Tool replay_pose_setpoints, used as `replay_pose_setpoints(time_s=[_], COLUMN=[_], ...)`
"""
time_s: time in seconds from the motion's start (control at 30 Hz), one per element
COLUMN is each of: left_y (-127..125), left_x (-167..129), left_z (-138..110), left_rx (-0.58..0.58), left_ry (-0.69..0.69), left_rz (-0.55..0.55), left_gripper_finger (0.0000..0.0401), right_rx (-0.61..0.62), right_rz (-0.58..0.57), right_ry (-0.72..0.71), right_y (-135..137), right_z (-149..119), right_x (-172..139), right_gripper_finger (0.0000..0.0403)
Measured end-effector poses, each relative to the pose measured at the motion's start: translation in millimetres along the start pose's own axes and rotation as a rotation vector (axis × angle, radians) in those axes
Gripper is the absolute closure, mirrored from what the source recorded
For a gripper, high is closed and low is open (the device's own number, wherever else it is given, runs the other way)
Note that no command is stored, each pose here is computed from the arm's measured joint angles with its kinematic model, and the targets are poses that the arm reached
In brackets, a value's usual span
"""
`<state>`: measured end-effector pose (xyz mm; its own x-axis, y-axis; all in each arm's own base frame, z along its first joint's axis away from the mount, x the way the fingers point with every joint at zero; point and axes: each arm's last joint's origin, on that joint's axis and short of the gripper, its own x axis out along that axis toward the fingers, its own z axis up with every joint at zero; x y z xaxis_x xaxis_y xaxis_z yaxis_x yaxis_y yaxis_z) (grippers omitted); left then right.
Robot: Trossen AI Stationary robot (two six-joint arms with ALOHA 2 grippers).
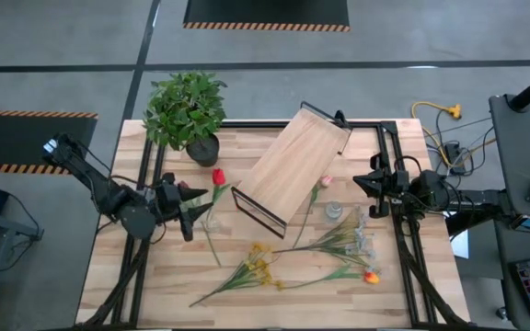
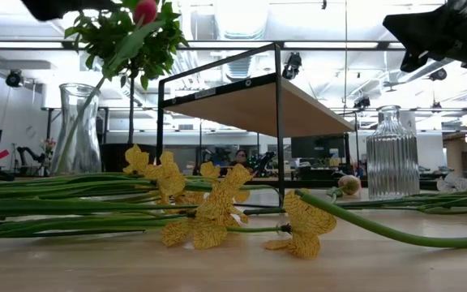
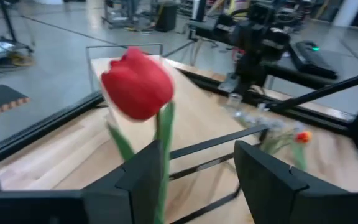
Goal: Pick and place flowers into a vace then onto a shelf
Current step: Put the dark red flower into the left transparent vase
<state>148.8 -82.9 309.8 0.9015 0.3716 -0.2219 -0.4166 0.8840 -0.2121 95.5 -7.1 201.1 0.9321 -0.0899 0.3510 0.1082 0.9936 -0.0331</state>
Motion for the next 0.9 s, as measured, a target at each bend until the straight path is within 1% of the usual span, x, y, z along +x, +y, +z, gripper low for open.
replay_pose_setpoints(time_s=[0.13,0.33,0.63,0.9], left_y=[-1,5,24,33], left_x=[-3,-3,-8,-4], left_z=[8,2,-18,-41], left_rx=[-0.049,-0.196,-0.339,-0.419], left_ry=[0.005,0.052,0.189,0.246], left_rz=[-0.005,0.034,0.174,0.331], left_gripper_finger=[0.0218,0.0218,0.0219,0.0219], right_rx=[0.0,0.001,0.022,0.021], right_rz=[0.0,0.0,0.0,0.0], right_ry=[0.0,0.001,0.002,0.002], right_y=[0,0,0,0], right_z=[0,0,0,0], right_x=[0,0,0,0], right_gripper_finger=[0.0394,0.0394,0.0394,0.0394])
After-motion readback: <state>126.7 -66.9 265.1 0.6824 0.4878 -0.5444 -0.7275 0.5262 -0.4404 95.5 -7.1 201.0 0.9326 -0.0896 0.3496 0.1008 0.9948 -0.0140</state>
